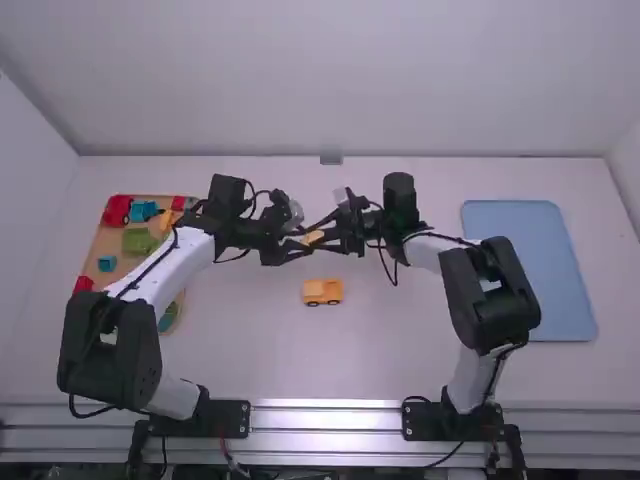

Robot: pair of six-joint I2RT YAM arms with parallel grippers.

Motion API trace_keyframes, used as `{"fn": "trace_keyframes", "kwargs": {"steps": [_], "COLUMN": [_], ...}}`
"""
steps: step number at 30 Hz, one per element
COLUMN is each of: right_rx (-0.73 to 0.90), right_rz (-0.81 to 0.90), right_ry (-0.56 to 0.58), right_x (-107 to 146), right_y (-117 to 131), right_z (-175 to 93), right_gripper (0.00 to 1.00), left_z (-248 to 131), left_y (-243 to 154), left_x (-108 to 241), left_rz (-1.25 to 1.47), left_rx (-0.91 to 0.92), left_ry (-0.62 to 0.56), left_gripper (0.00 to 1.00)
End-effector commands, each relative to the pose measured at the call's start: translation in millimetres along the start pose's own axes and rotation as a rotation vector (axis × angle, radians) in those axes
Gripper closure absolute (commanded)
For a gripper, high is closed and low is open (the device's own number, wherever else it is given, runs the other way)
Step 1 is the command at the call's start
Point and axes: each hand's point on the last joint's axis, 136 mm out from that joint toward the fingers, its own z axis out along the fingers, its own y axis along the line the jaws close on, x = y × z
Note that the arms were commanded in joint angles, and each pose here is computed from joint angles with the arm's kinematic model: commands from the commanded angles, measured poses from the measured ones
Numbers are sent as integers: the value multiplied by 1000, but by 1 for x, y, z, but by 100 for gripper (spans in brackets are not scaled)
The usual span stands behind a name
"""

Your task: Assemble lego blocks to make yellow taxi

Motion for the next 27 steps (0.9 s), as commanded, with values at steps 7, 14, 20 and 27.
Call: {"fn": "trace_keyframes", "kwargs": {"steps": [7, 14, 20, 27], "right_rx": [-10, 8, 182, 692], "right_rz": [-20, -35, -29, 97], "right_ry": [-3, -6, -31, 84], "right_x": [-4, -6, -25, -28], "right_y": [-1, -5, -33, -78], "right_z": [0, -3, -24, -84], "right_gripper": [78, 19, 1, 1], "left_z": [2, 2, 2, 2], "left_y": [-3, -2, 2, 6], "left_x": [-2, -3, 1, 3], "left_rz": [11, 12, 8, -23], "left_rx": [16, 16, -10, -34], "left_ry": [-7, -10, 14, 27], "left_gripper": [74, 76, 76, 77]}}
